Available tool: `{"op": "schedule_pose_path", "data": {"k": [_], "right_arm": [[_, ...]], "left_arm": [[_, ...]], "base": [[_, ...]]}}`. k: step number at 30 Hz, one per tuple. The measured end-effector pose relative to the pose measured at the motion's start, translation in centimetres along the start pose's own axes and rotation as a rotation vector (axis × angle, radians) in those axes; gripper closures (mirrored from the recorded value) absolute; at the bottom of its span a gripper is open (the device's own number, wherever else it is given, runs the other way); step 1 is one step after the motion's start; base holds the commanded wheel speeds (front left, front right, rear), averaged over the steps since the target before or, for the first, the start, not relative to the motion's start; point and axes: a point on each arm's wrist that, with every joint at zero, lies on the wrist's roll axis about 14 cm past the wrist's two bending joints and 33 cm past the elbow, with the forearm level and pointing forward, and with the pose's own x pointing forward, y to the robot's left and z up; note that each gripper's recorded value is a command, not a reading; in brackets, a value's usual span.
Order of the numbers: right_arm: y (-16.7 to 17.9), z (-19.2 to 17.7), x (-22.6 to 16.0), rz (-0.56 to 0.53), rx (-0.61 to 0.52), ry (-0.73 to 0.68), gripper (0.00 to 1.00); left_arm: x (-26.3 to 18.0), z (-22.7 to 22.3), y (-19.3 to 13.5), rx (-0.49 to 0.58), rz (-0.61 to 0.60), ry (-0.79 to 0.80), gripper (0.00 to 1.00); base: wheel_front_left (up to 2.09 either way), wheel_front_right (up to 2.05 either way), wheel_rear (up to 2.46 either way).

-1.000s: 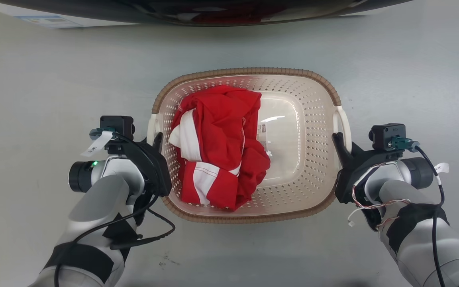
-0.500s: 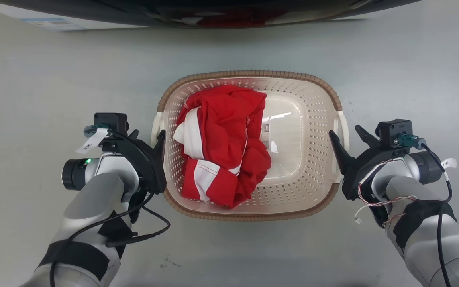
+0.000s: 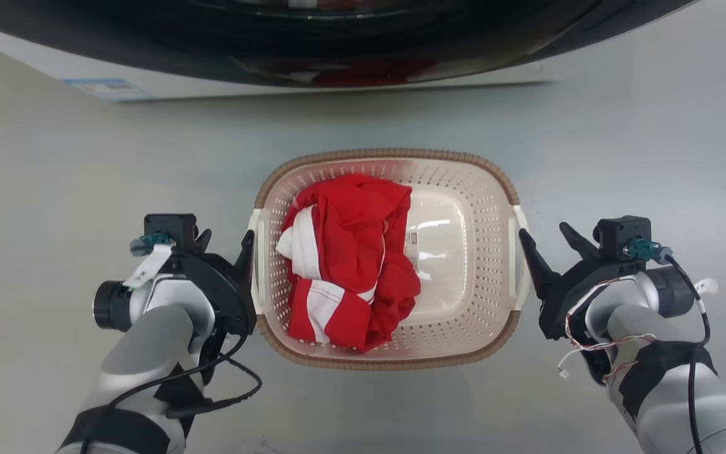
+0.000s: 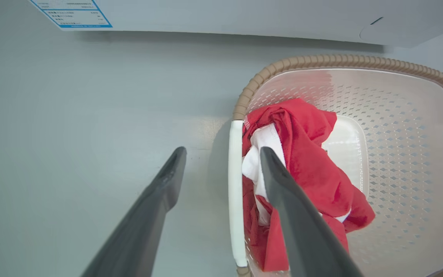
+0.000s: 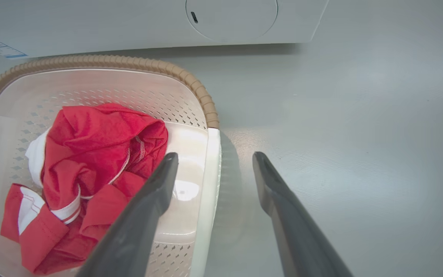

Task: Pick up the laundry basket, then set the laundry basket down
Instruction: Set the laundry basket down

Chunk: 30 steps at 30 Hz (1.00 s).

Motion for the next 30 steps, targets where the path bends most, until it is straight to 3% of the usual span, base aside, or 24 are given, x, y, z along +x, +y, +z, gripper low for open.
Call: {"op": "schedule_pose_path", "data": {"k": [19,30], "right_arm": [[0.8,5.2,-6.6,-0.045,0.065,-0.206,0.0],[0.9,8.3,-10.6,-0.088,0.031,-0.346,0.0]], "left_arm": [[-5.7,4.0,-3.4,0.092,-0.071,-0.203,0.0],[-9.6,7.0,-4.4,0.088,-0.077,-0.354,0.0]], "base": [[0.0,0.0,0.0],[0.0,0.0,0.0]]}}
